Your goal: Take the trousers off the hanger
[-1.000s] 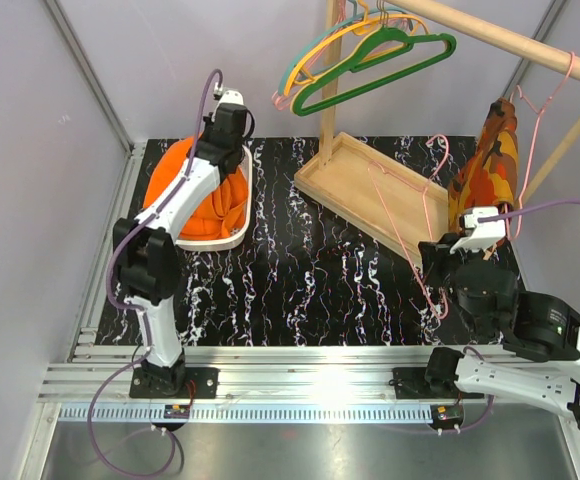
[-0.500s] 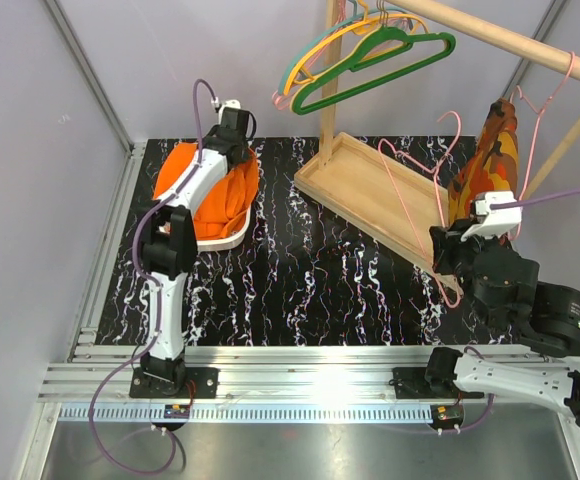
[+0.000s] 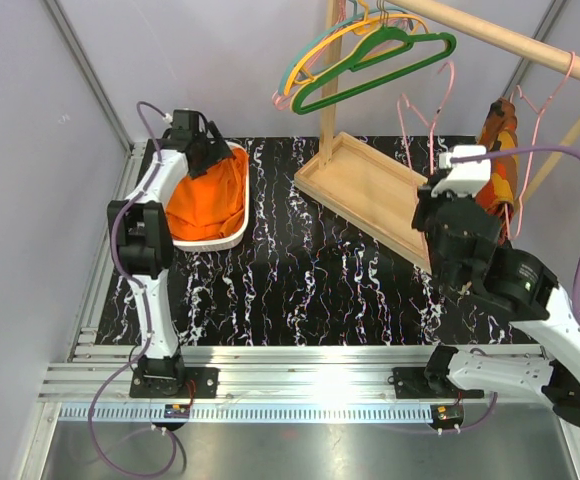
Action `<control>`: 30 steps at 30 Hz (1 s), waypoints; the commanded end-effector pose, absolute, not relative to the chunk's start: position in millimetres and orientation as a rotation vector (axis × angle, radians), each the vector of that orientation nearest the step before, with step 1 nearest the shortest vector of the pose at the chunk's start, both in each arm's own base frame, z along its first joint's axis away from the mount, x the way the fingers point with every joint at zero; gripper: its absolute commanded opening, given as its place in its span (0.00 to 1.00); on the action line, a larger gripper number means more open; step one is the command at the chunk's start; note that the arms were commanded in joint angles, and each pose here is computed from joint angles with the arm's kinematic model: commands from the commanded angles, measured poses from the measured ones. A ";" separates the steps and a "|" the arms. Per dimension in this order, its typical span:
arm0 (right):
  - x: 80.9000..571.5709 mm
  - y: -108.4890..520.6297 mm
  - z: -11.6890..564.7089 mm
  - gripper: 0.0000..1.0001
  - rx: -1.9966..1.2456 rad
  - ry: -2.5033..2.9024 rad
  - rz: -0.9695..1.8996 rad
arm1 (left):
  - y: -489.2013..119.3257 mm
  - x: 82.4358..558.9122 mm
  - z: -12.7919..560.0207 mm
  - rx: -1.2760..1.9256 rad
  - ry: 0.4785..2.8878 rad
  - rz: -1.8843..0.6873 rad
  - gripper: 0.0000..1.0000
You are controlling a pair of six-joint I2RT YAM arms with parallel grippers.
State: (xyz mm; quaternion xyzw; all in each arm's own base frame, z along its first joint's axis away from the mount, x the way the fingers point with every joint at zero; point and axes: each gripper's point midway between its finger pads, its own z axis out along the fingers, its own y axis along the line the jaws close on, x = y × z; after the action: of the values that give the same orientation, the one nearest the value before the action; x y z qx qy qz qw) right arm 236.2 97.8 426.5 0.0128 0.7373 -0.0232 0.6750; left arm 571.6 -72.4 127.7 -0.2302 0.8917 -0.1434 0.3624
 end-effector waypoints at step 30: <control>391.8 17.5 414.6 0.00 0.437 1.626 -0.485 | -49.9 256.4 318.1 -0.251 1.945 -0.218 0.99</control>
State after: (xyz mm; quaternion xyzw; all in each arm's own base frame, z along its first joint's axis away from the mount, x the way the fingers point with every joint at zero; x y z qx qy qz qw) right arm 387.6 12.1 421.8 0.1753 0.7136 -0.2420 0.6336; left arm 267.4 -75.9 322.7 -0.1136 0.8175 -0.1628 0.5407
